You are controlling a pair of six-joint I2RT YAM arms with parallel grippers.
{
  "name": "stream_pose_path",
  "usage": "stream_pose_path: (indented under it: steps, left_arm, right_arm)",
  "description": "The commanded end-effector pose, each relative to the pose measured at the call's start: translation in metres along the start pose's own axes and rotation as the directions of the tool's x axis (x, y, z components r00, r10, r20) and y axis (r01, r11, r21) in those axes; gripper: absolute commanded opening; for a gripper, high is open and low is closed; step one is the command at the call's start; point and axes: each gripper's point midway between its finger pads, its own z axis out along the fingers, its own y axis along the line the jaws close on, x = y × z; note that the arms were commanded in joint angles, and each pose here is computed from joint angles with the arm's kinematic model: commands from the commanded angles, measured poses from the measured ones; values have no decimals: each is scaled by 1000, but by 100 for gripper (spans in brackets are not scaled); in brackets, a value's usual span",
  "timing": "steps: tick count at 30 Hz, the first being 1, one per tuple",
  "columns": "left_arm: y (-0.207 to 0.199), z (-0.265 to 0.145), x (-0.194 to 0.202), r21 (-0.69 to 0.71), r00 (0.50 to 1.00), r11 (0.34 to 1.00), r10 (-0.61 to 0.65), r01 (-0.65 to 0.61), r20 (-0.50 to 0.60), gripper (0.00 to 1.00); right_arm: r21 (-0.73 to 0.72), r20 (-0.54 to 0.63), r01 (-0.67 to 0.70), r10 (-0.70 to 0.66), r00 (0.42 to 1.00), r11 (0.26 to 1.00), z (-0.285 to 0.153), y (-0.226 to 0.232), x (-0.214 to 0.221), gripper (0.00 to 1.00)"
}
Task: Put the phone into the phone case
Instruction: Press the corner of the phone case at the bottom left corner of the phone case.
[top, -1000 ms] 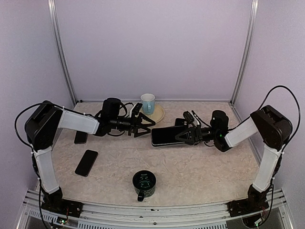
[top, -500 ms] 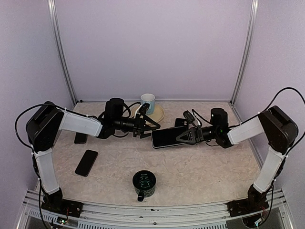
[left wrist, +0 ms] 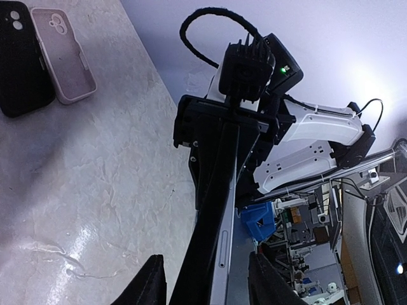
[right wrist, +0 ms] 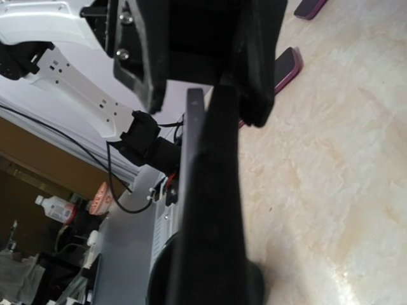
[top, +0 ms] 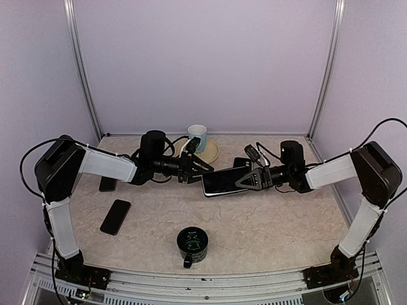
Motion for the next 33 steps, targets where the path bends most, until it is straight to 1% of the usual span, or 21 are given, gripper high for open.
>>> stream_pose_path:
  steps: [1,6,9,15,18,21,22,23,29,31,33]
  left_arm:
    - [-15,6,8,57,998,998,42,-40,-37,41]
    - [-15,7,8,58,998,998,43,-40,-39,36]
    - [-15,7,8,59,998,997,42,-40,-40,30]
    - [-17,7,9,62,998,997,43,-40,-43,21]
    - [-17,7,7,58,998,997,49,-46,-42,14]
    - [-17,7,5,47,998,997,58,-56,-39,8]
    - [-17,7,5,41,997,997,61,-59,-38,6]
    - [-16,7,4,33,997,998,63,-62,-35,1]
    - [-11,4,-6,-49,996,994,94,-94,-2,0]
    - [-13,3,-9,-56,995,993,103,-102,10,3]
    - [-14,2,-12,-73,993,991,114,-112,23,3]
  right_arm:
    - [74,40,74,-77,996,995,-5,0,-22,0]
    - [131,41,57,-63,997,990,-5,-11,-23,0]
    - [156,40,40,-47,998,987,-5,-19,-21,0]
    - [210,46,20,-30,998,978,-7,-29,-23,0]
    - [270,46,0,-13,999,963,-10,-40,-25,0]
    - [297,51,-7,-9,999,955,-12,-45,-27,0]
    - [302,54,-12,-4,999,953,-13,-46,-27,0]
    - [312,59,-20,2,998,950,-14,-48,-28,0]
    - [362,78,-41,13,997,931,-20,-55,-31,0]
    - [377,84,-44,14,996,925,-22,-56,-32,0]
    - [406,93,-60,24,995,912,-25,-61,-34,0]
